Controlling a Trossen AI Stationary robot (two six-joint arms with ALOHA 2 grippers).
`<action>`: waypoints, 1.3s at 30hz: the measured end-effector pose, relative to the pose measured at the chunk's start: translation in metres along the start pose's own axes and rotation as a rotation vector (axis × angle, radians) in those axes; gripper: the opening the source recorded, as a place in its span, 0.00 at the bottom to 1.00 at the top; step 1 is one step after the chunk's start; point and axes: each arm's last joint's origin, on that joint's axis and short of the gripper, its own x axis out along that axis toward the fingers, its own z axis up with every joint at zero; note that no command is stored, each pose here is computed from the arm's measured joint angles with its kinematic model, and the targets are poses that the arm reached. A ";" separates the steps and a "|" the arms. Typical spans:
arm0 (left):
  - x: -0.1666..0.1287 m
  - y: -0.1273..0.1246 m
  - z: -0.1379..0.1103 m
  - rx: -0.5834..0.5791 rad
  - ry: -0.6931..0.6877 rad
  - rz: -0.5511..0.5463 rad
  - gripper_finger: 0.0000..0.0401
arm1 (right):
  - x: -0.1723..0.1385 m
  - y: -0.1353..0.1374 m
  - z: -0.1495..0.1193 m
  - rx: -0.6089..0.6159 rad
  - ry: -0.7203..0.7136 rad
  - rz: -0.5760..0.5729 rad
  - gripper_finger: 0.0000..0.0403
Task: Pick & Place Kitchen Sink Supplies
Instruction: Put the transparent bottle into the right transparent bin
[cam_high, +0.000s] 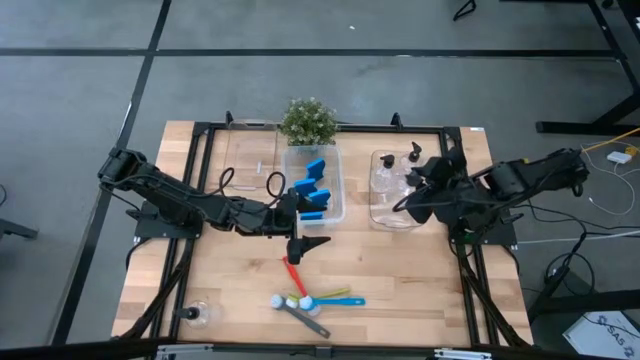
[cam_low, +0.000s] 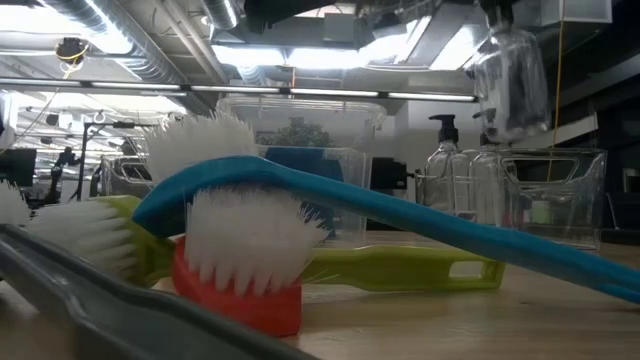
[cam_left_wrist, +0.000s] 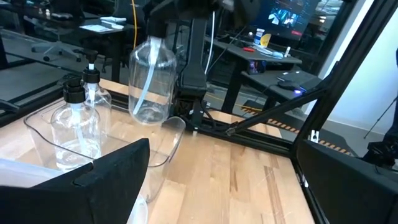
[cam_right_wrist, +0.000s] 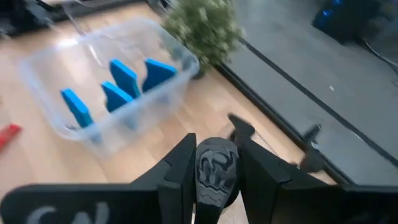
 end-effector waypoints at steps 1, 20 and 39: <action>0.000 0.000 0.000 0.000 0.000 0.000 0.99 | 0.002 -0.001 -0.004 0.007 0.004 -0.009 0.23; 0.000 0.000 0.000 0.001 0.002 0.001 0.99 | 0.054 -0.012 -0.084 0.142 -0.056 -0.158 0.23; 0.000 0.000 -0.003 0.012 0.024 0.006 0.99 | 0.076 -0.006 -0.090 0.132 -0.018 -0.242 0.23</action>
